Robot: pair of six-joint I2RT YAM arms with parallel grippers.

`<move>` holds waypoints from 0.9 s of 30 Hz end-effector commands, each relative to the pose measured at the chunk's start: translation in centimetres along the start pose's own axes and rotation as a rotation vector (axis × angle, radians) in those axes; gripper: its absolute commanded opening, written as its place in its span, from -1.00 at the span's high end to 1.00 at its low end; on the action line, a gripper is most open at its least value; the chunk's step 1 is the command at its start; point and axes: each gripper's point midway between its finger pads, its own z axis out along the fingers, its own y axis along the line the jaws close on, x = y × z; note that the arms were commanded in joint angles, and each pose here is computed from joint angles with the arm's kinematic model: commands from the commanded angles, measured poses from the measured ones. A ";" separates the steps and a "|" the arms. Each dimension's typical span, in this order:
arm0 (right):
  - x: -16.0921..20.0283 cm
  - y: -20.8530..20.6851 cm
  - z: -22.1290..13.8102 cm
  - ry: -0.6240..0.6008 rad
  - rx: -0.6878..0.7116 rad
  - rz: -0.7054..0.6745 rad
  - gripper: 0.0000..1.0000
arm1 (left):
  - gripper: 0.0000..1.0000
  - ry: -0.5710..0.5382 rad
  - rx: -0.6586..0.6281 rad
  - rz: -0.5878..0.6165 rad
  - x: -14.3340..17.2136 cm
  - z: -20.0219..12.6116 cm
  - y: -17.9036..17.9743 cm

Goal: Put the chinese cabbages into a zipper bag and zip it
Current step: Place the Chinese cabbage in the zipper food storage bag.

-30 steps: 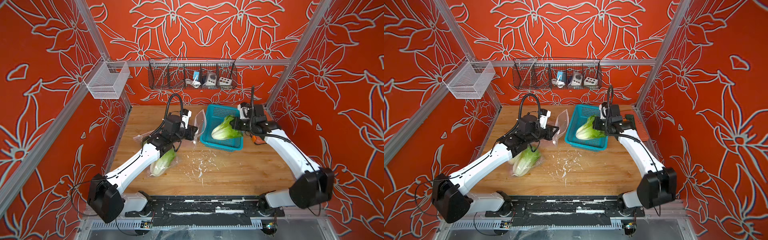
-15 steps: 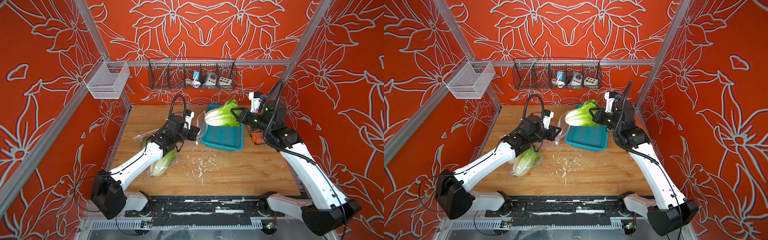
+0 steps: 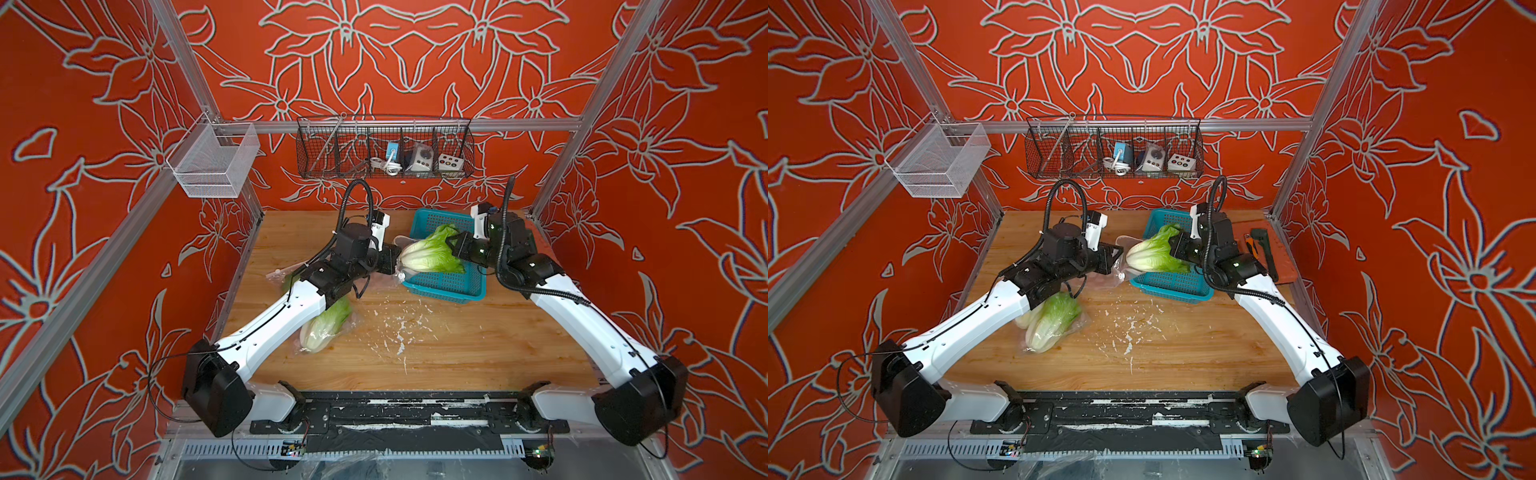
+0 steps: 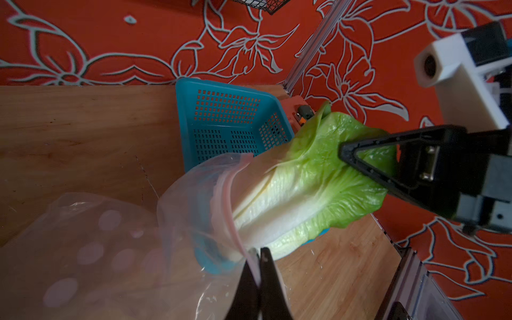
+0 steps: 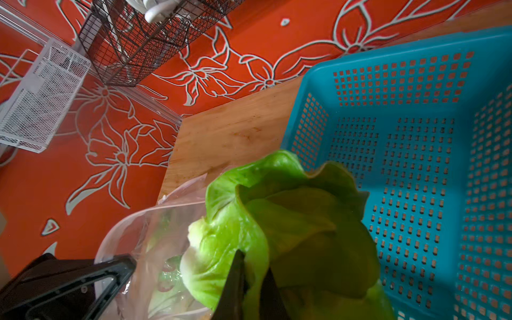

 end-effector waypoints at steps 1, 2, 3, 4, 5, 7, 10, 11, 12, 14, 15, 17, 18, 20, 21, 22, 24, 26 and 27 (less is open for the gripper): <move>-0.6 1.3 -1.2 -0.037 -0.024 -0.031 1.00 | 1.00 0.011 0.032 0.046 0.0 1.1 -1.8; -0.5 1.9 -1.3 -0.035 -0.049 -0.018 1.00 | 1.00 0.025 0.045 0.055 0.3 1.5 -2.4; -0.5 2.4 -1.3 -0.036 -0.070 -0.005 1.00 | 1.00 0.037 0.057 0.061 0.6 1.8 -2.9; -0.7 3.2 -1.4 -0.042 -0.099 0.006 1.00 | 1.00 0.049 0.073 0.071 0.9 2.0 -3.6; -0.9 3.8 -1.6 -0.048 -0.124 0.020 1.00 | 1.00 0.057 0.086 0.078 1.1 2.2 -4.1; -1.6 5.1 -2.2 -0.078 -0.185 0.061 1.00 | 1.00 0.067 0.106 0.089 1.3 2.2 -4.9; -3.0 6.2 -3.7 -0.129 -0.235 0.116 1.00 | 1.00 0.056 0.102 0.104 1.2 1.7 -4.9; -3.1 6.3 -3.9 -0.131 -0.237 0.132 1.00 | 1.00 0.052 0.102 0.110 1.2 1.5 -4.9; -3.1 6.3 -4.0 -0.133 -0.242 0.157 1.00 | 1.00 0.041 0.112 0.115 1.0 1.2 -5.1; -2.6 6.5 -3.1 -0.116 -0.271 0.212 1.00 | 1.00 0.007 0.156 0.118 0.7 0.5 -5.8; -1.8 6.8 -2.2 -0.081 -0.294 0.236 1.00 | 1.00 -0.012 0.186 0.118 0.5 0.2 -6.3; 0.1 6.8 -0.4 0.000 -0.306 0.262 1.00 | 1.00 -0.044 0.228 0.128 0.5 -0.1 -6.8; 0.9 6.5 0.2 0.022 -0.301 0.278 1.00 | 1.00 -0.056 0.239 0.139 0.6 -0.2 -6.9; 1.3 5.7 0.4 0.011 -0.282 0.286 1.00 | 1.00 -0.069 0.230 0.171 1.1 0.1 -6.4; 1.6 5.3 0.6 0.016 -0.263 0.273 1.00 | 1.00 -0.074 0.224 0.195 1.5 0.2 -6.1; 2.0 5.1 0.8 0.039 -0.247 0.258 1.00 | 1.00 -0.081 0.217 0.209 1.7 0.4 -5.8; 2.8 5.0 1.2 0.090 -0.233 0.236 1.00 | 1.00 -0.084 0.217 0.217 1.9 0.7 -5.6; 3.2 4.6 1.5 0.097 -0.228 0.246 1.00 | 1.00 -0.089 0.243 0.212 1.9 0.8 -6.0; 3.4 4.5 1.8 0.099 -0.225 0.251 1.00 | 1.00 -0.092 0.261 0.201 1.8 0.8 -6.3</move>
